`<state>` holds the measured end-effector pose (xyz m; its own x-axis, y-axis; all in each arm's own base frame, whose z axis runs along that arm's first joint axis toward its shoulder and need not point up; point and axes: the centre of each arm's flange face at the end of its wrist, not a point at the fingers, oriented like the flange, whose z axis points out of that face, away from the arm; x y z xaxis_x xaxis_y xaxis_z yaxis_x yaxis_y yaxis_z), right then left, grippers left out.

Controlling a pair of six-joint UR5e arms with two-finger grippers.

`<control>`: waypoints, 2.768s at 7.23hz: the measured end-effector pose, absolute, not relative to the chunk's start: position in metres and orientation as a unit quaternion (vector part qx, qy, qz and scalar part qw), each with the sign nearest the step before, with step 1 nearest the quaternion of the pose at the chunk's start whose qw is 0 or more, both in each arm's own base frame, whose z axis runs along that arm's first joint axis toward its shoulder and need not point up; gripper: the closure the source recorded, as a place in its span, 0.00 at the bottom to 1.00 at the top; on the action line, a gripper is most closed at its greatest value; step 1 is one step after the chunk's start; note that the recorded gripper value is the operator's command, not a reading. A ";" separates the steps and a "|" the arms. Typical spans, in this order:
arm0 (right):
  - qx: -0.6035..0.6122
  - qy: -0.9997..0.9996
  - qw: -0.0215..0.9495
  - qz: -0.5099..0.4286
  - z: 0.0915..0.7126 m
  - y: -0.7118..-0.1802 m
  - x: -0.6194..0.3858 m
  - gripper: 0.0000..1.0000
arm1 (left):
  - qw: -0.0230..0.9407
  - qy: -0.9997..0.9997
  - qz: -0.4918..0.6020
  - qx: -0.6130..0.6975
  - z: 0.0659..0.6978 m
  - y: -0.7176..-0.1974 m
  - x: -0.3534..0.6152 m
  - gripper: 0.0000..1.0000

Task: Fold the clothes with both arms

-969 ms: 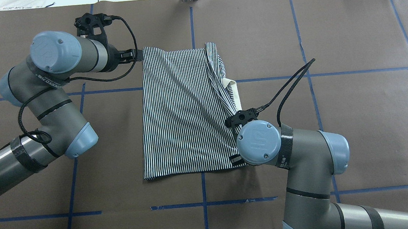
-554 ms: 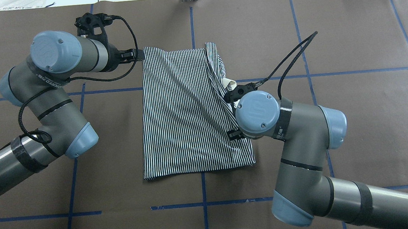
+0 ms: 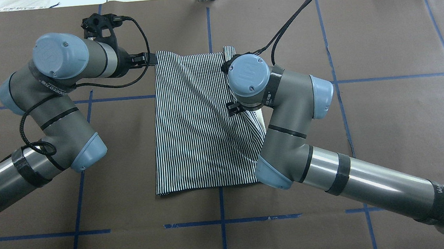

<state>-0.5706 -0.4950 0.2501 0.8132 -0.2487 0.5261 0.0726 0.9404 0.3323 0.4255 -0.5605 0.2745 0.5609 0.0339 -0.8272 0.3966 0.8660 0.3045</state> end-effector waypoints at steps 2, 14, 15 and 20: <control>0.136 -0.305 0.938 -0.090 0.255 -0.502 -0.584 0.00 | 0.851 0.456 -0.106 0.236 0.274 -0.561 0.425 0.00; 0.120 -0.279 0.948 -0.096 0.322 -0.571 -0.464 0.00 | 0.848 0.461 -0.106 0.237 0.266 -0.560 0.426 0.00; 0.128 -0.289 0.944 -0.093 0.299 -0.581 -0.466 0.00 | 0.848 0.462 -0.106 0.237 0.265 -0.560 0.425 0.00; 0.160 -0.342 0.924 -0.061 0.213 -0.642 -0.517 0.00 | 0.836 0.480 -0.116 0.241 0.246 -0.553 0.417 0.00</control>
<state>-0.5174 -0.6416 0.2131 0.7592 -0.2227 0.6115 0.0039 0.9412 0.3379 0.4167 -0.5535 0.2464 0.5126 0.0373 -0.8578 0.4258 0.8565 0.2917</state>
